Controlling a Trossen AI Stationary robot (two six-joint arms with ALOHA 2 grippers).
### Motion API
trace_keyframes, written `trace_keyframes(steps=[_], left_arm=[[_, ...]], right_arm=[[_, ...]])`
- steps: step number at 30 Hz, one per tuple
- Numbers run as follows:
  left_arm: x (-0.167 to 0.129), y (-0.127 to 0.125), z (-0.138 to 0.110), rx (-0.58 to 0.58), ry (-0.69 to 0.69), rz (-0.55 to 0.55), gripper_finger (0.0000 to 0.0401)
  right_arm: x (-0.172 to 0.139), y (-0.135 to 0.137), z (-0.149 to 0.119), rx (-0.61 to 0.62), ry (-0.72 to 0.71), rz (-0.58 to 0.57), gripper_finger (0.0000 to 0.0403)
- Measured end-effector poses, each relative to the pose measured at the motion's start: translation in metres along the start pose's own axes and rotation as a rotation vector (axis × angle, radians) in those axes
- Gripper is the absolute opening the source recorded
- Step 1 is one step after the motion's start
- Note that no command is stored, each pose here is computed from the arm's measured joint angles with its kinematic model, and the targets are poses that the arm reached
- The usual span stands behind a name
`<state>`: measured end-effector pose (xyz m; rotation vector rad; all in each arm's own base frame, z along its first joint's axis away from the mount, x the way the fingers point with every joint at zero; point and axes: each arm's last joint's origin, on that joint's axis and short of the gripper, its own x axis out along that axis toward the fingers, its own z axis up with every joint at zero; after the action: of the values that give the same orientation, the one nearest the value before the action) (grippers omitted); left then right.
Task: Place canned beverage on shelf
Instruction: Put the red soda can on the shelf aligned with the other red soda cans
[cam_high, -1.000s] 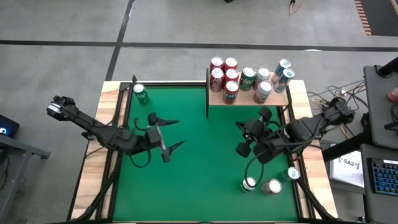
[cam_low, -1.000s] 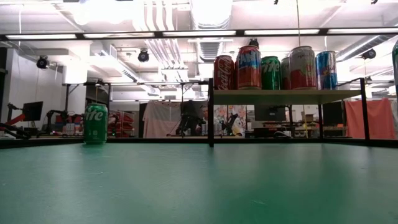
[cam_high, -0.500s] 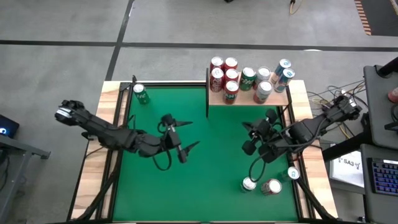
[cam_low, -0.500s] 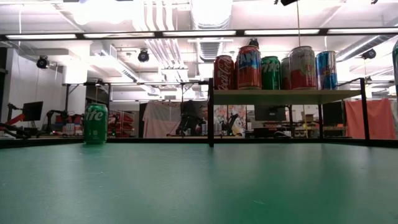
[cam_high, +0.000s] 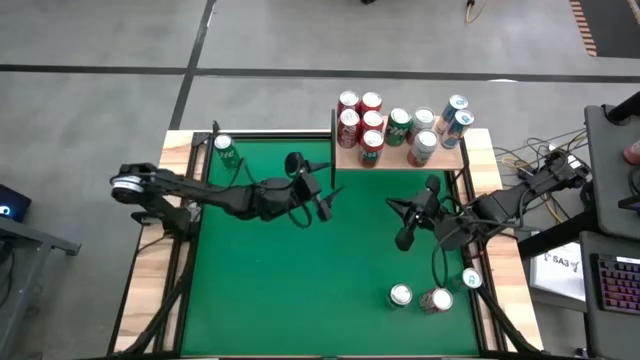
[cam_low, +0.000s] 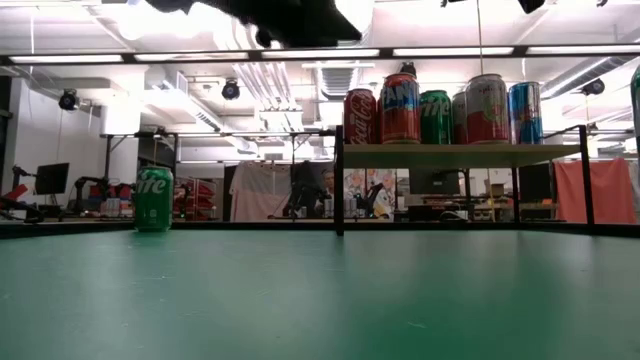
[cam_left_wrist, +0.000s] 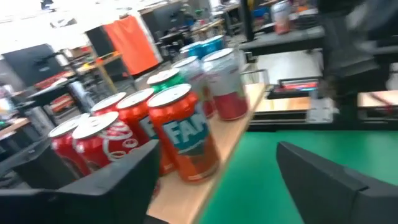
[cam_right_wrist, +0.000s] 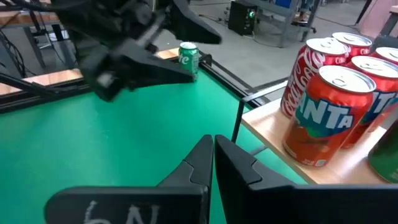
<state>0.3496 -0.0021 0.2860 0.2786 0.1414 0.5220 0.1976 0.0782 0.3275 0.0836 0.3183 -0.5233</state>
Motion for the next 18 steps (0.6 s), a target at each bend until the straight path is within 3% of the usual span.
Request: trace_keyframes(steps=[4, 11, 18], left_arm=[[0.02, 0.003, -0.014, -0.006, -0.018, 0.055, 0.0214], [0.043, 0.012, -0.028, -0.051, -0.094, 0.142, 0.0022], [0.066, 0.017, -0.033, -0.101, -0.125, 0.183, 0.0013]], right_arm=[[-0.003, -0.006, -0.002, 0.01, -0.011, -0.003, 0.0009], [-0.004, -0.009, -0.002, 0.01, -0.018, -0.005, 0.0009], [-0.004, -0.009, -0.002, 0.004, -0.019, -0.004, 0.0009]])
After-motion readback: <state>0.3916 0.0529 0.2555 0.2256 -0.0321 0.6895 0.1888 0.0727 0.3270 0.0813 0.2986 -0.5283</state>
